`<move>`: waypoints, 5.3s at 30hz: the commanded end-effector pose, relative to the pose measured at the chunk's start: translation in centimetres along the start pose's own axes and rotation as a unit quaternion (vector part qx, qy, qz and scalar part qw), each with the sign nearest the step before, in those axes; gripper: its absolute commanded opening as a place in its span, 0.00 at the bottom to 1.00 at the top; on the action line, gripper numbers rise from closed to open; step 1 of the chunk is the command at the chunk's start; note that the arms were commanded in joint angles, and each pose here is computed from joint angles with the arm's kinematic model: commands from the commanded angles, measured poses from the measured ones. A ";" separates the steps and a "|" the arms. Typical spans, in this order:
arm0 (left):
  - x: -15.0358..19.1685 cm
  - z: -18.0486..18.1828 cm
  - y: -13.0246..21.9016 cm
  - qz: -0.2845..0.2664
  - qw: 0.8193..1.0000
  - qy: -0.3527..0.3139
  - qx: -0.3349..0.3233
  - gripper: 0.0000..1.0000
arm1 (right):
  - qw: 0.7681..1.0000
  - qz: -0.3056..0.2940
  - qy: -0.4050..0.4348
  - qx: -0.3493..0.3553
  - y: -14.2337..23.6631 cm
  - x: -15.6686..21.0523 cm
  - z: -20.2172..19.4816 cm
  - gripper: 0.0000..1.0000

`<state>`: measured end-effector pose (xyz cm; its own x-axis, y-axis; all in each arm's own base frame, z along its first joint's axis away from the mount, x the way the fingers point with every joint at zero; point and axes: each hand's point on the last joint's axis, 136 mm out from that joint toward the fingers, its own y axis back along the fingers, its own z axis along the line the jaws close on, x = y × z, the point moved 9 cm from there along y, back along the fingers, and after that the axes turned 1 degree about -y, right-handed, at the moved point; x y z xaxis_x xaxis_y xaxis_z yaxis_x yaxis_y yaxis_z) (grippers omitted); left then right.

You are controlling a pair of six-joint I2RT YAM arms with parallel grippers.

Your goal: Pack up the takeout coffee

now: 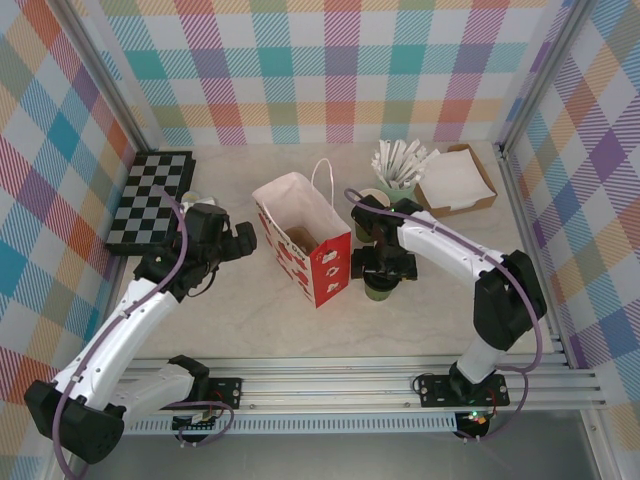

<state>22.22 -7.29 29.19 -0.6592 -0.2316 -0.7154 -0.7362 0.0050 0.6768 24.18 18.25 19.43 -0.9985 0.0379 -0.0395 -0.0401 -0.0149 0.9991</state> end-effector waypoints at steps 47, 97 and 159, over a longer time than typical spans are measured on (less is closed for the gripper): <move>-1.5 1.4 2.7 -0.039 0.993 0.104 -0.041 1.00 | 0.999 -0.030 0.029 -0.013 2.6 1.8 -1.3 0.73; -9.6 -3.3 2.1 0.011 0.993 0.115 0.026 0.97 | 0.916 -0.223 0.265 -0.204 25.9 2.7 5.6 0.67; -2.1 -9.5 8.1 0.119 0.951 0.082 0.274 0.00 | 0.965 -0.125 0.228 -0.036 15.2 -0.7 10.9 0.65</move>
<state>20.10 -15.53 37.19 -0.8172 -0.2829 -0.5021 -0.5703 0.5231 0.6334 25.83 31.06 33.30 -0.8761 -0.3766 -0.3010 -0.2574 -0.1624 0.9526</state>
